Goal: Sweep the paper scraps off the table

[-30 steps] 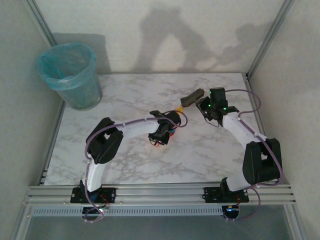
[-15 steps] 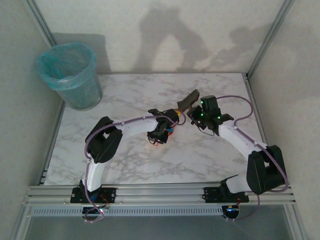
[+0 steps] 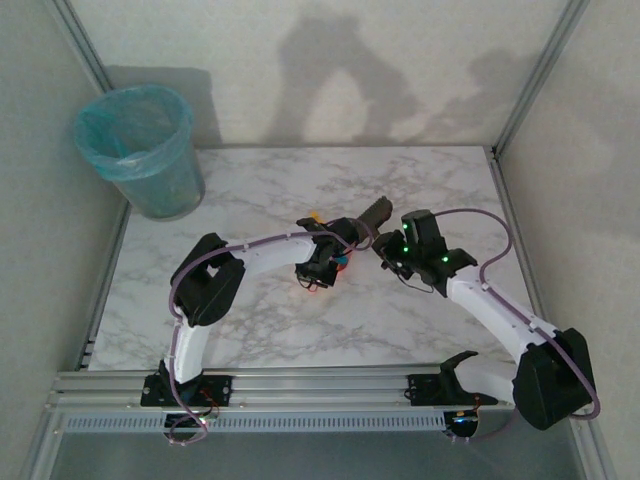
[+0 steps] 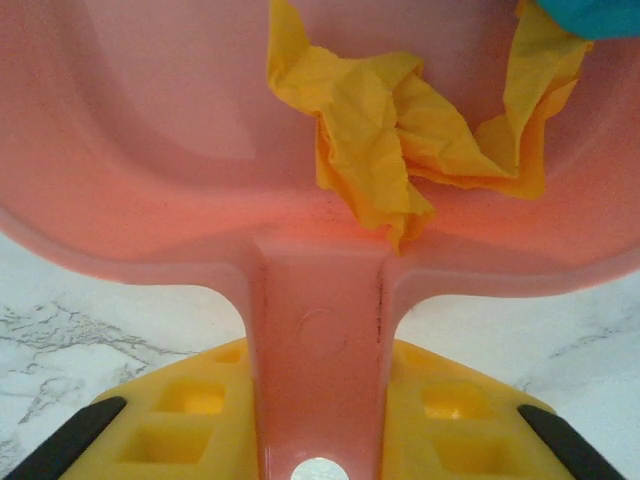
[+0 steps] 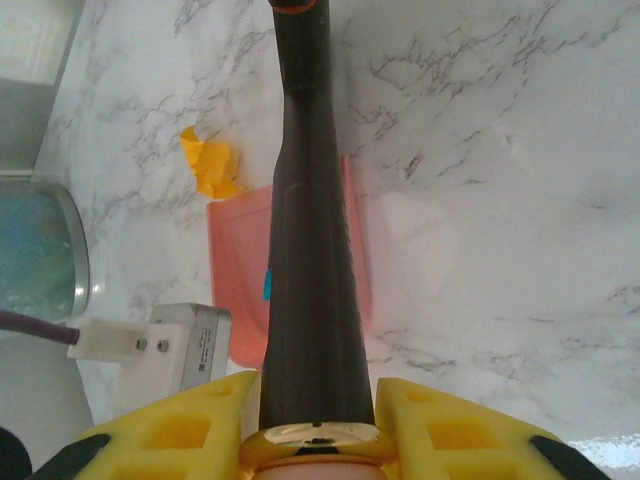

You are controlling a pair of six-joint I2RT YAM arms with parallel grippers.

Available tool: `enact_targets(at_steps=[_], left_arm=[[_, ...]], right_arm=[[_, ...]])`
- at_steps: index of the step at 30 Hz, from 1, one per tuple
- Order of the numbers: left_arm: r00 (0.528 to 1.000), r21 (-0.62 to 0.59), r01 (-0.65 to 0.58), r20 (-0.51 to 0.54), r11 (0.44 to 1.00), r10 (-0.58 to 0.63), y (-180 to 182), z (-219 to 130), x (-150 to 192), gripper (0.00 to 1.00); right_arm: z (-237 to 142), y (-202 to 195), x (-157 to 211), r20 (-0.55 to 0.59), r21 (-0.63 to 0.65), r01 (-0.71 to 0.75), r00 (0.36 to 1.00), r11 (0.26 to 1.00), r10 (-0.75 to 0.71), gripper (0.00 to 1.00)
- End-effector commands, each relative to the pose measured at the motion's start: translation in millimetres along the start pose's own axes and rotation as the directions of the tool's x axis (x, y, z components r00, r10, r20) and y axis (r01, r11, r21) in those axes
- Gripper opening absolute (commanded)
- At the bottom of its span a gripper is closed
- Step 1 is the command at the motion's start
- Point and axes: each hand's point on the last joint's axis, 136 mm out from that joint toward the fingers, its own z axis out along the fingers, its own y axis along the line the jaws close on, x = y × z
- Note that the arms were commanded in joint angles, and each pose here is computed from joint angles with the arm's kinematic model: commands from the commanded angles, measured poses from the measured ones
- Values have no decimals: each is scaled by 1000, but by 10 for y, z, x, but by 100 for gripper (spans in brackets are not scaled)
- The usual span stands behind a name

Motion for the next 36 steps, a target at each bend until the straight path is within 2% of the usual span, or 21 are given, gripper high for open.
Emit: enact_targets(at_steps=[1,7,13,22,27,30,36], left_arm=[[999,-28,5,-35,1000,-6,57,82,104,0],[999,-40,30,-32,999,-31,231,-11,256,0],[996,-34,77,-32,996,-78,487,-121,539,0],[988,2,153,-26,988,-152,764,-249,944,0],[986,12,167,-27,986,-167,834,-266,912,0],[986,14,163,-36,987,-162,846,-256,851,0],[989,6,140,-54,990,-140,776,-186,703,0]], right_arm=[[-161,26,-49,37,18,39,999,999,-39,0],[-415,302,-370,171,15,106,979,994,-107,0],[-252,653,-541,188,-52,125,976,991,-113,0],[403,1192,-606,85,-155,33,996,987,-20,0],[846,1309,-597,39,-93,13,999,996,-9,0],[991,1277,-584,16,-50,12,1000,999,-11,0],[1093,1226,-333,-68,-55,-2,998,998,-2,0]])
